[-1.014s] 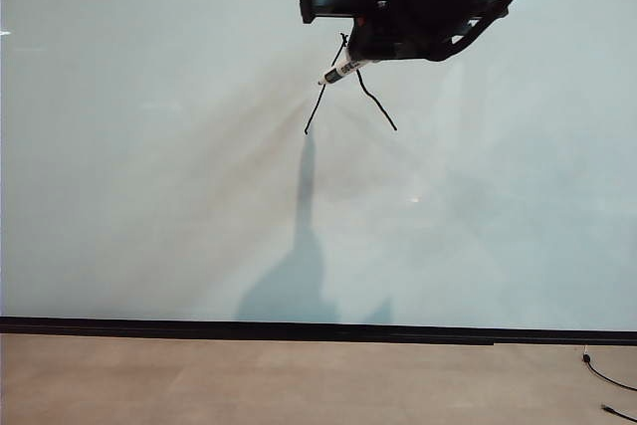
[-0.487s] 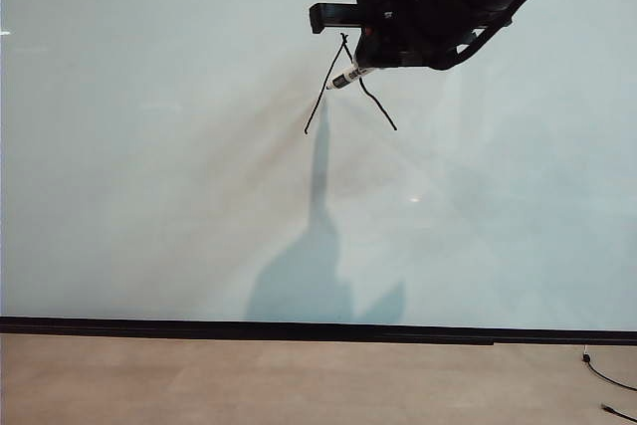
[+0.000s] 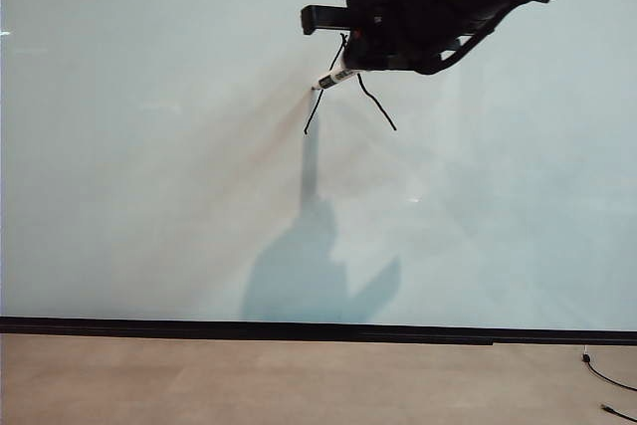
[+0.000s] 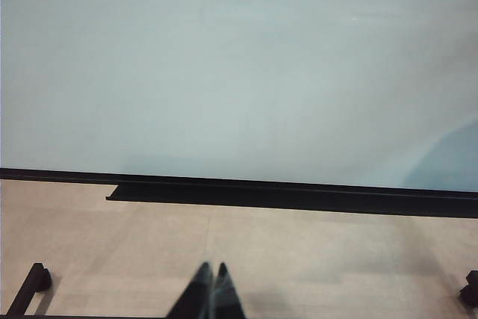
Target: Pick up the pen on the shelf to the right of the whiteboard and write the letter A.
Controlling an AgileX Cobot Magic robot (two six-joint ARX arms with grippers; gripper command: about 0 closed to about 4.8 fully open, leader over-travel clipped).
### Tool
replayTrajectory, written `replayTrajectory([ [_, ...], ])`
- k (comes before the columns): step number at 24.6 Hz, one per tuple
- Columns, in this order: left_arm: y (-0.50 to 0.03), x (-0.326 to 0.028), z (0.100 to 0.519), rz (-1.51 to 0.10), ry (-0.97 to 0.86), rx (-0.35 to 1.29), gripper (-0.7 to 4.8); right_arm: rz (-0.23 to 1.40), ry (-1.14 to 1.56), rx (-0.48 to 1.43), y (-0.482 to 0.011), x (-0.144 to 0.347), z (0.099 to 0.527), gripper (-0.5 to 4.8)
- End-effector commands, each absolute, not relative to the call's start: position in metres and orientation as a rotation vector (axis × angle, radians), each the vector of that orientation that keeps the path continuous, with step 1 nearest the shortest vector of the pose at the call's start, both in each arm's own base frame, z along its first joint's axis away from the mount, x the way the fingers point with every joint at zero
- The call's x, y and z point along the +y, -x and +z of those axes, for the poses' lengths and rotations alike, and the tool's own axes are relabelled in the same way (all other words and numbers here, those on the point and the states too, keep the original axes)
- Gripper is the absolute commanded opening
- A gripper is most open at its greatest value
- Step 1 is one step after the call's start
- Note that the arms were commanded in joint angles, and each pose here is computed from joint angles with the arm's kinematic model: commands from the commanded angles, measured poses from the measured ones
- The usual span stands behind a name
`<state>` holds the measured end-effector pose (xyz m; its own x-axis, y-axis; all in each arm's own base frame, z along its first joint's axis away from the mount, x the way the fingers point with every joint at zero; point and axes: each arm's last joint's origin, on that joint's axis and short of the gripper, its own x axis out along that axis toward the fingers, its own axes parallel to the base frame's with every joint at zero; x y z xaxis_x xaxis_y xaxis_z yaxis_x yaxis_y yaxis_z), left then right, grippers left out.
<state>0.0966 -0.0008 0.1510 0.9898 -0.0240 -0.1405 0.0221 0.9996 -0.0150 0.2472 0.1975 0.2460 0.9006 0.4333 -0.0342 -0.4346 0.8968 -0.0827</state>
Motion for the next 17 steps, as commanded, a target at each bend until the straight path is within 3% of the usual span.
replayTrajectory([
  [1, -0.097, -0.001, 0.153, -0.024, 0.009, 0.131, -0.05, 0.438, 0.075, 0.001, -0.250, 0.200, 0.253, -0.05],
  [17, -0.097, -0.001, 0.153, -0.024, 0.009, 0.131, -0.04, 0.297, 0.109, 0.049, -0.240, 0.187, 0.263, -0.05],
])
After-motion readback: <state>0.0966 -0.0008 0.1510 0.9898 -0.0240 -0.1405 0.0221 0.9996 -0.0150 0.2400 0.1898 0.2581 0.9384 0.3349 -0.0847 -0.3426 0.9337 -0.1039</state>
